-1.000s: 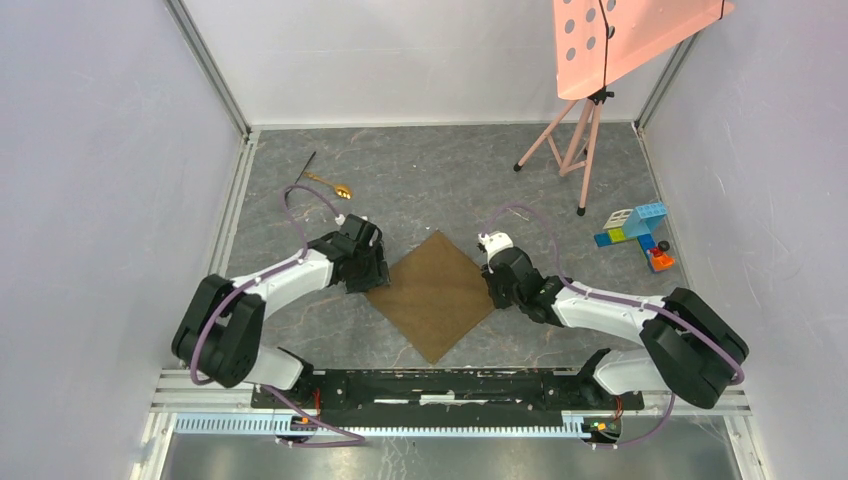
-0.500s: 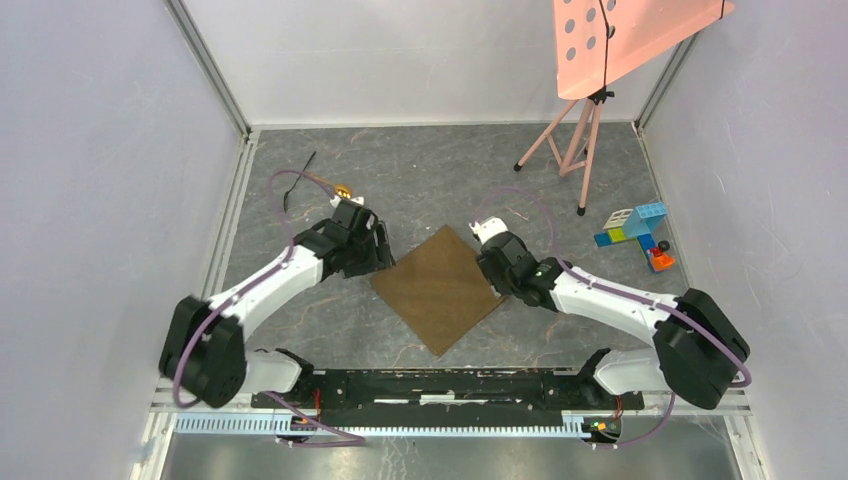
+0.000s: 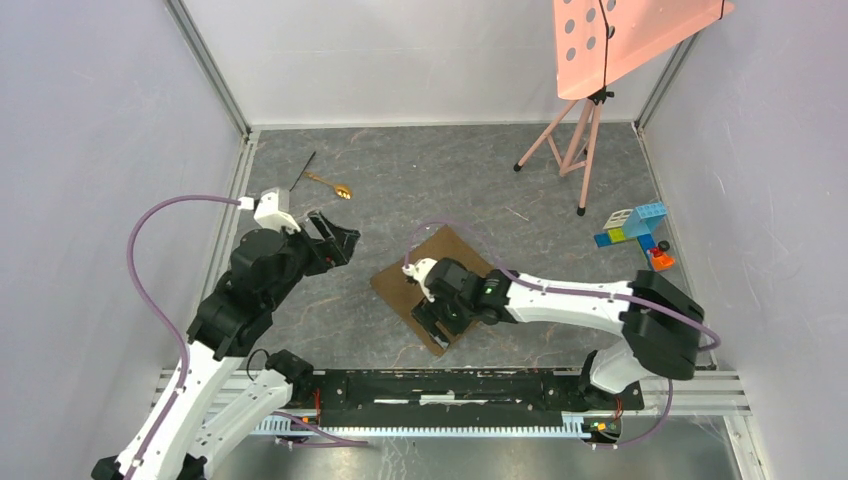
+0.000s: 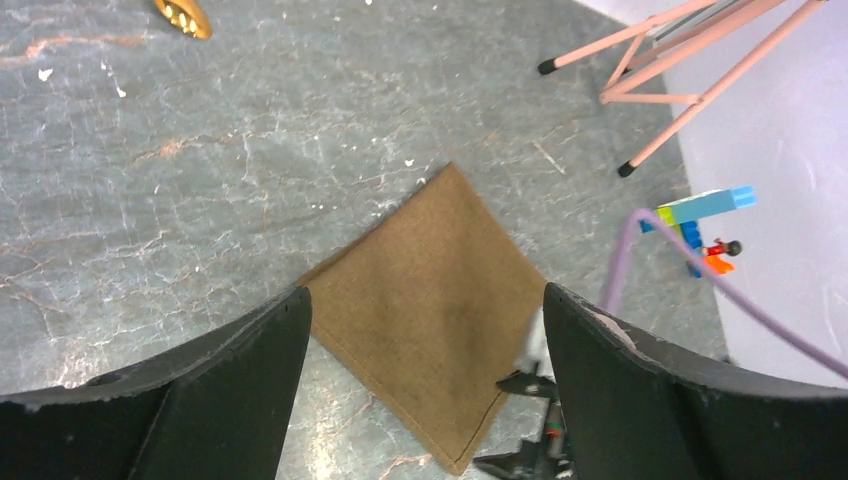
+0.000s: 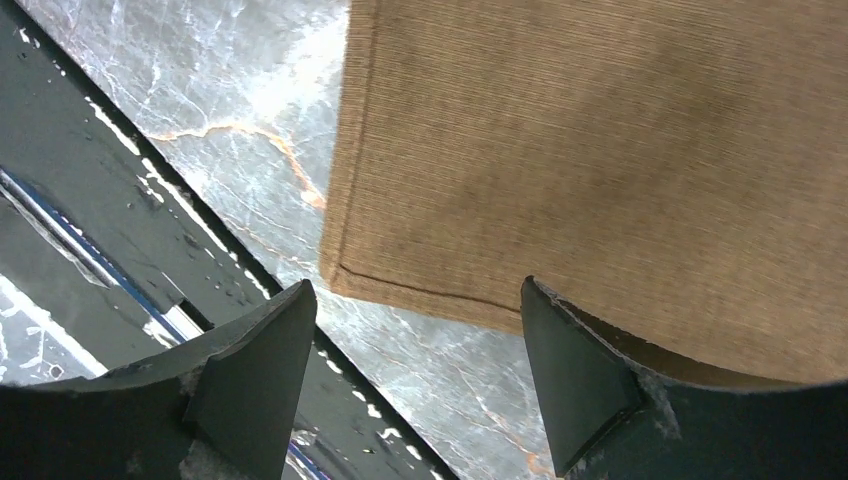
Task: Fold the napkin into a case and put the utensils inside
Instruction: Pick up the lower triangle-folded napkin from the center of the board.
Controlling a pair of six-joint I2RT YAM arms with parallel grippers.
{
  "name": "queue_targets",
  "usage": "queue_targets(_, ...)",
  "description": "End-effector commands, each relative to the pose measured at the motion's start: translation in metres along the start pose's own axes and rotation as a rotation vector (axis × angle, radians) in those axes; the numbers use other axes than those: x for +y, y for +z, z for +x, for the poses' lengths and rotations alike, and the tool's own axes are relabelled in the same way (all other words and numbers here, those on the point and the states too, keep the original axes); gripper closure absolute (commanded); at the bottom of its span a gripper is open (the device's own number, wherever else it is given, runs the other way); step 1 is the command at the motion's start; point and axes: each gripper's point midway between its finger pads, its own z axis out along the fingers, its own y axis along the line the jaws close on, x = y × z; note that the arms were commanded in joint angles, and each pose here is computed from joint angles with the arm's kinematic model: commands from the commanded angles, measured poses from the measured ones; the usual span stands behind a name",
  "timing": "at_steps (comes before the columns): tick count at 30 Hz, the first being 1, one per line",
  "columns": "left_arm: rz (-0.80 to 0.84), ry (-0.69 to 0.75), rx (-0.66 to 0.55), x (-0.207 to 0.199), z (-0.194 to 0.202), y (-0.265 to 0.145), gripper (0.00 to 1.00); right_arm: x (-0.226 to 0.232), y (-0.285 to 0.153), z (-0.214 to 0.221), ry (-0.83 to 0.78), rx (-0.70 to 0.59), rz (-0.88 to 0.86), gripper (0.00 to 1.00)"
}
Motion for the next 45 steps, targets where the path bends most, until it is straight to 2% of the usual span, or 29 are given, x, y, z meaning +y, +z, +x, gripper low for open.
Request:
queue_targets(1,0.015,0.04,-0.04,-0.003,-0.015,-0.015,0.08,0.029,0.006,-0.009,-0.013,0.05,-0.025,0.18)
queue_targets(4,0.004,0.059,-0.05,0.0,-0.018,-0.021,0.07,0.033,0.013,-0.011,-0.055,0.089,0.044,0.21)
queue_targets(9,-0.046,0.084,-0.055,0.011,-0.017,-0.022,0.05,0.04,0.022,-0.01,-0.073,0.134,0.074,0.37)
queue_targets(22,-0.069,0.074,-0.069,0.017,-0.016,-0.022,0.03,0.032,0.042,0.021,-0.126,0.217,0.137,0.39)
queue_targets(29,-0.074,0.073,-0.069,0.016,-0.019,-0.021,0.03,0.018,0.056,0.045,-0.134,0.252,0.208,0.53)
queue_targets(30,-0.075,0.074,-0.068,0.016,-0.019,-0.02,0.03,0.017,0.057,0.048,-0.132,0.252,0.21,0.56)
queue_targets(31,-0.076,0.075,-0.066,0.016,-0.019,-0.02,0.03,0.014,0.058,0.051,-0.132,0.25,0.218,0.63)
queue_targets(38,-0.134,0.046,0.018,0.03,0.007,-0.006,0.03,0.011,0.051,0.027,-0.128,0.116,0.232,0.99)
queue_targets(43,-0.255,-0.06,0.125,0.058,0.051,0.009,0.04,0.028,0.037,-0.003,-0.102,-0.046,0.11,1.0)
queue_targets(45,-0.288,-0.163,0.143,0.069,0.075,0.017,0.03,0.034,0.031,-0.008,-0.068,-0.104,0.047,1.0)
